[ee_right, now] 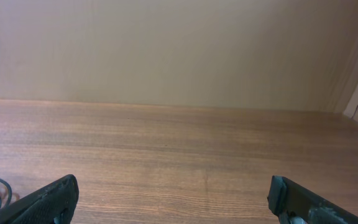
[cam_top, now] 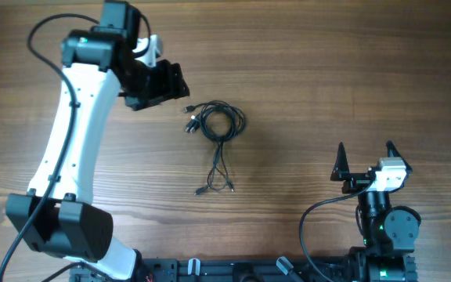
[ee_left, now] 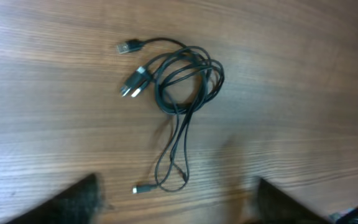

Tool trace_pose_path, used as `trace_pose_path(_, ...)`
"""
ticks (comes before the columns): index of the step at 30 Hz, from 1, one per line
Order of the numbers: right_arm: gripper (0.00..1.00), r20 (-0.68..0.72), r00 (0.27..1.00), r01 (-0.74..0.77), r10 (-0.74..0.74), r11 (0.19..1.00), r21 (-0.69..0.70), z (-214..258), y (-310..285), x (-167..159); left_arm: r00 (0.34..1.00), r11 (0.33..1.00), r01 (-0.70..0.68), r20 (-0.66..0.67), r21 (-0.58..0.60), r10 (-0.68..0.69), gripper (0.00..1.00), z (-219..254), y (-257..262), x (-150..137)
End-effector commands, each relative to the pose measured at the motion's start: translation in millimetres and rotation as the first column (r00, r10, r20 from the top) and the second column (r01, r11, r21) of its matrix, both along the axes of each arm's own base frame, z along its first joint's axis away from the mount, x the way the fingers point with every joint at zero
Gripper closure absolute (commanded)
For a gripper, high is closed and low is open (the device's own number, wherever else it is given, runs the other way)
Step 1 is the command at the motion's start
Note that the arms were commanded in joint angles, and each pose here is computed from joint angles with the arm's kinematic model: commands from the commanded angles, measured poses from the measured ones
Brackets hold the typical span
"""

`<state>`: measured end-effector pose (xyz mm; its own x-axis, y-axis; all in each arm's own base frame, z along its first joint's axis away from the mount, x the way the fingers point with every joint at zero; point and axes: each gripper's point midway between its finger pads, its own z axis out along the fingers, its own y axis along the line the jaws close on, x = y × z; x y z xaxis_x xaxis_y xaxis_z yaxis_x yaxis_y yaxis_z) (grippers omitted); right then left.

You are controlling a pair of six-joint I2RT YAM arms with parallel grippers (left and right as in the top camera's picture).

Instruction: Untangle cables

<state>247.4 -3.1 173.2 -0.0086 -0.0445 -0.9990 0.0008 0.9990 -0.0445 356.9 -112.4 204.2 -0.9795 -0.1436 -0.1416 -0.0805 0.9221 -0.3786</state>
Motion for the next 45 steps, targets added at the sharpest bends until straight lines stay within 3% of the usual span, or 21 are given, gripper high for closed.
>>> trace_pose_path(1,0.0,0.009,1.0,-0.015,0.015,1.0,0.019,1.7,3.0,-0.4,0.999,0.999,0.038,0.003,0.025,-0.038,0.58,-26.0,-20.5,0.1)
trace_pose_path(5,0.0,0.009,1.0,-0.015,0.015,1.0,0.019,1.7,3.0,-0.4,0.993,0.993,0.104,0.051,0.063,-0.107,0.55,-48.6,-45.8,1.6)
trace_pose_path(8,0.0,0.012,1.0,-0.015,0.015,1.0,0.019,2.6,3.0,-0.4,0.995,0.989,0.072,0.066,0.128,-0.081,0.5,-64.1,-51.8,2.1)
trace_pose_path(12,0.0,0.036,0.996,-0.079,0.077,0.996,0.032,8.5,13.8,-1.0,0.994,0.975,0.047,0.086,0.216,-0.067,0.29,-87.7,-53.2,-0.5)
trace_pose_path(15,0.0,0.104,0.983,-0.158,0.148,0.983,0.093,25.3,26.1,-3.4,0.99,0.977,0.049,0.119,0.208,-0.075,0.25,-104.9,-58.5,3.0)
trace_pose_path(19,0.0,0.138,0.944,-0.323,0.298,0.92,0.221,34.2,52.1,-10.5,0.974,0.972,-0.001,0.222,0.234,-0.052,0.29,-126.2,-52.7,20.1)
trace_pose_path(22,0.0,0.142,0.906,-0.421,0.398,0.881,0.216,35.5,69.3,-17.2,0.969,0.974,-0.007,0.243,0.227,-0.049,0.34,-143.0,-52.1,19.8)
trace_pose_path(29,0.0,0.194,0.888,-0.454,0.416,0.859,0.236,52.3,72.5,-21.7,0.97,0.973,-0.006,0.239,0.229,-0.05,0.41,-173.2,-49.0,13.1)
trace_pose_path(33,0.0,0.239,0.894,-0.43,0.379,0.877,0.217,91.6,66.3,-24.0,0.952,0.977,-0.026,0.304,0.21,-0.04,0.52,-165.4,-53.3,27.6)
trace_pose_path(37,0.0,0.255,0.887,-0.422,0.386,0.901,0.102,149.1,67.1,-19.3,0.919,0.973,-0.078,0.394,0.216,-0.014,0.48,-154.5,-51.1,47.5)
trace_pose_path(42,0.0,0.196,0.869,-0.465,0.454,0.885,0.008,220.1,78.1,-2.0,0.927,0.972,-0.073,0.376,0.225,-0.018,0.32,-167.1,-51.4,47.7)
trace_pose_path(43,0.0,0.142,0.867,-0.486,0.478,0.874,0.025,232.7,81.7,8.2,0.935,0.971,-0.063,0.353,0.23,-0.023,0.33,-174.6,-51.6,44.7)
trace_pose_path(45,0.0,0.044,0.87,-0.492,0.49,0.867,0.074,239.4,83.4,25.9,0.942,0.973,-0.051,0.335,0.227,-0.029,0.44,-180.2,-53.1,42.0)
